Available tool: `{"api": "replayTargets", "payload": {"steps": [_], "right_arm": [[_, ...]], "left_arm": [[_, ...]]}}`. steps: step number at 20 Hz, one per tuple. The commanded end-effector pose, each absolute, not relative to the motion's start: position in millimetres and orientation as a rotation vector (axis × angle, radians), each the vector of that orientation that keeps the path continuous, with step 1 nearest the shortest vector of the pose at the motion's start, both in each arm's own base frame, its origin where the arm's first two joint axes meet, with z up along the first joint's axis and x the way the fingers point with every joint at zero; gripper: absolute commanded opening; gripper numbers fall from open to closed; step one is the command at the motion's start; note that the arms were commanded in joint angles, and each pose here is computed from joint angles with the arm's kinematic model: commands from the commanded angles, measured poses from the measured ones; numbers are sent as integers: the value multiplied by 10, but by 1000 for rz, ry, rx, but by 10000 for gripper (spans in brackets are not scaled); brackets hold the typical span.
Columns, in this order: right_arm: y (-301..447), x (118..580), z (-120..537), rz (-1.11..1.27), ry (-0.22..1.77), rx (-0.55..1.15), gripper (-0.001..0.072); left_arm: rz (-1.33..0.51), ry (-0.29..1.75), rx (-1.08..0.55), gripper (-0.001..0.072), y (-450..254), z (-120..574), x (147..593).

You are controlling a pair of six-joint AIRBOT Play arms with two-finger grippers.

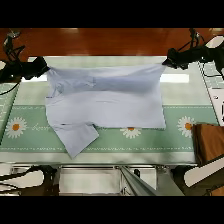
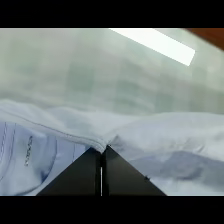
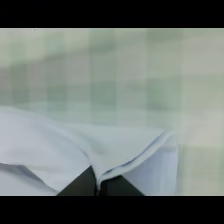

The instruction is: Fold the shirts.

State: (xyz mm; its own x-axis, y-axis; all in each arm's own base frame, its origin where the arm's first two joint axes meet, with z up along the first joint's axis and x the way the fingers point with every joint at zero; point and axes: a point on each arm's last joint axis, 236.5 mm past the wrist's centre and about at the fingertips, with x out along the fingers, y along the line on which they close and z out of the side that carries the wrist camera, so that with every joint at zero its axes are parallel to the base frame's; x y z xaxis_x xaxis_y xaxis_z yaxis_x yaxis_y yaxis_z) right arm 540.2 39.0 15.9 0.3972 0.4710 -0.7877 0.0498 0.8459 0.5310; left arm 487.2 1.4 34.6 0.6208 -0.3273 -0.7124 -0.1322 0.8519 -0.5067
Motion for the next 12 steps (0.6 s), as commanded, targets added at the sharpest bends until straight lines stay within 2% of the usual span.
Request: {"api": "replayTargets", "payload": {"steps": [1, 3, 9, 10, 11, 12], "right_arm": [[283, 4912, -96, 298, 1369, 422, 22], [214, 4770, -269, 270, 1445, 372, 22], [278, 4596, -642, 248, 1558, 400, 34], [310, 4591, -679, 251, 1567, 396, 247], [361, 4583, -691, 261, 1573, 390, 639], [372, 4579, -671, 269, 1572, 377, 620]], "left_arm": [[-211, 1137, -480, 17, 13, 14, 4370], [-209, 1223, -485, 17, 29, -231, 4227], [-206, 1324, -524, 18, 24, -615, 4147], [-207, 1329, -530, 134, 13, -635, 4147], [-201, 1334, -540, 537, 17, -629, 4137], [-192, 1351, -549, 701, 49, -600, 4105]]}}
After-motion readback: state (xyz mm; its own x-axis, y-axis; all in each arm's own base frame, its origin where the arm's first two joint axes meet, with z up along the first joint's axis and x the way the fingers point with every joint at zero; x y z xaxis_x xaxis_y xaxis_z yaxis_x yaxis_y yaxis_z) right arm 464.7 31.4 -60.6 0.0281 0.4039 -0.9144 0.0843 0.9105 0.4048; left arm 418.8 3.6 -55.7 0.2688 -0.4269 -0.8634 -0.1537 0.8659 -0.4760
